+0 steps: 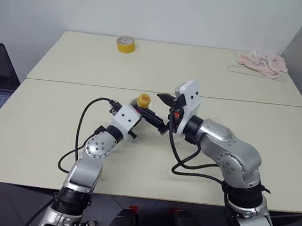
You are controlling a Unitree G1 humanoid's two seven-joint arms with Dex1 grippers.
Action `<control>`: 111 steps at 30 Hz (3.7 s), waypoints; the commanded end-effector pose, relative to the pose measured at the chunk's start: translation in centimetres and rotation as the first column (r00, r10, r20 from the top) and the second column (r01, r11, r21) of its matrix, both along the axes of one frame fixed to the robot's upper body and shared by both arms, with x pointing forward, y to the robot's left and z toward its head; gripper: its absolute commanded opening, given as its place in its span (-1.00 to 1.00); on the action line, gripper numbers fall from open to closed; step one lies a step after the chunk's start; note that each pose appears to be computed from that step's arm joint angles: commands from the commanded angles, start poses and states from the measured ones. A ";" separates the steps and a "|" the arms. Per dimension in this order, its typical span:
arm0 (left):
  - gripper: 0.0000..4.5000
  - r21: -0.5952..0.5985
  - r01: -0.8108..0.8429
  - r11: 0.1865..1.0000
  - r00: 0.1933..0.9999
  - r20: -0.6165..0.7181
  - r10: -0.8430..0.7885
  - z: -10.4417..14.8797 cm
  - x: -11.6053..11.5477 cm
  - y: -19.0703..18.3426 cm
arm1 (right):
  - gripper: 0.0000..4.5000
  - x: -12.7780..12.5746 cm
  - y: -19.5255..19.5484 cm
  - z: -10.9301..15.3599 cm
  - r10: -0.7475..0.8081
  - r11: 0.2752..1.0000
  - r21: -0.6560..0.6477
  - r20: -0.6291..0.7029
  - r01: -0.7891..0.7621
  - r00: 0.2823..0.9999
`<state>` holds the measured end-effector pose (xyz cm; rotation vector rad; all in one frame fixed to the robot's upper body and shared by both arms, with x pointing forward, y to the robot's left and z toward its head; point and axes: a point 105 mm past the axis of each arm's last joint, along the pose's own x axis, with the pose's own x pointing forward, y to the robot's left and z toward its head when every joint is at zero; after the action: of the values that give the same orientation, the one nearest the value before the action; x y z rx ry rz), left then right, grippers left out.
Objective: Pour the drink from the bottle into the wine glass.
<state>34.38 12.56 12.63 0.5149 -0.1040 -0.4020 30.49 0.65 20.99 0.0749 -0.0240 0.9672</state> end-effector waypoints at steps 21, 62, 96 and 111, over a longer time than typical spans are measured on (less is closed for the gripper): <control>-0.56 -0.008 0.049 0.999 0.993 0.110 -0.048 2.7 -0.5 -1.5 | -1.00 -0.1 1.0 2.6 0.009 1.000 0.020 0.162 -0.012 0.987; -0.56 -0.019 0.118 0.993 0.990 0.075 -0.116 3.6 -1.1 -0.8 | -0.45 -0.7 0.1 2.1 0.064 0.997 -0.039 0.157 -0.059 0.986; -0.61 -0.178 0.297 0.938 0.944 -0.090 -0.316 2.9 -2.1 -1.2 | 0.79 -2.6 -2.5 2.5 0.239 0.971 -0.079 0.230 -0.227 0.943; -0.61 -0.043 0.095 0.994 0.989 0.118 -0.090 3.5 -0.8 -1.6 | 0.79 0.0 -0.4 2.9 -0.048 0.996 0.086 0.109 0.038 0.993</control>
<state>33.56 11.30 14.20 0.4738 -0.1652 -0.4743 30.67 0.13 22.64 0.1045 -0.1179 0.9318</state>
